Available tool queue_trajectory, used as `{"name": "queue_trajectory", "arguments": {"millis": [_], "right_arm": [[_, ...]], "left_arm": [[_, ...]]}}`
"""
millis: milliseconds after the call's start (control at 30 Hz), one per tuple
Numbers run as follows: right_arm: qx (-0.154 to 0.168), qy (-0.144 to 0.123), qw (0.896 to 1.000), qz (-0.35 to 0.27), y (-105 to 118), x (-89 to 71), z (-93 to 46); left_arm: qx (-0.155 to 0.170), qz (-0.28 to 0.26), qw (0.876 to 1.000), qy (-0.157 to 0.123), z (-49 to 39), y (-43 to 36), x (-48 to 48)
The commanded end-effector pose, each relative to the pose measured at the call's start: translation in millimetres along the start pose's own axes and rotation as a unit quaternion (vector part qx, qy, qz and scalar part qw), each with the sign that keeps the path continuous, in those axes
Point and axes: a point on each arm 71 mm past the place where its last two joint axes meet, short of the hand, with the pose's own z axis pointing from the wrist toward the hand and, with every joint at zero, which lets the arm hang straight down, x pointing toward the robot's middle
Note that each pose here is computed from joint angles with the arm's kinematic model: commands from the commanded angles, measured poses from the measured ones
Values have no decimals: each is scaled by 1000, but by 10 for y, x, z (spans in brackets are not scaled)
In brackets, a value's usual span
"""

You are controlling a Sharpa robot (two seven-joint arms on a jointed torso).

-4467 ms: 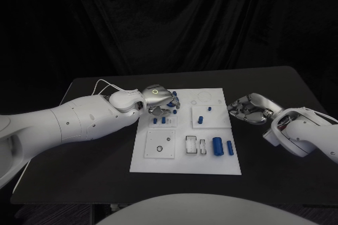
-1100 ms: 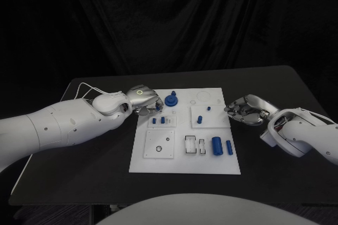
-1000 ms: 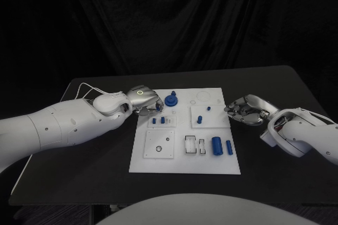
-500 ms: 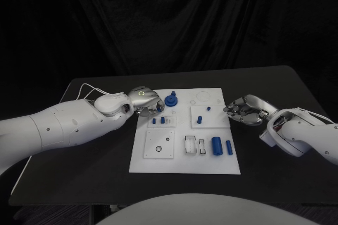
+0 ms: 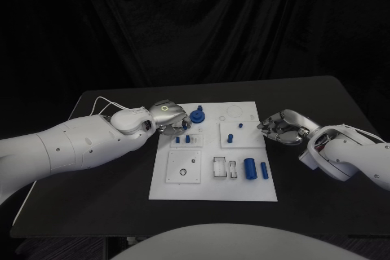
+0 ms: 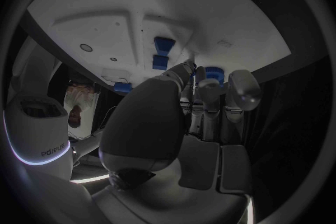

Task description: Assemble the parts on the task board

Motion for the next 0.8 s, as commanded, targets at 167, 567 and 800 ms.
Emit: {"name": "queue_trajectory", "arguments": {"millis": [167,567,800], "right_arm": [[4,5,1000,0,-11,17,-1],[4,7,1000,0,-8,24,6],[4,7,1000,0,-9,24,5]], "left_arm": [[5,-4,1000,8,10,-31,36],[2,-6,1000,17,14,-33,61],[-11,-7,1000,26,4,-4,84]]}}
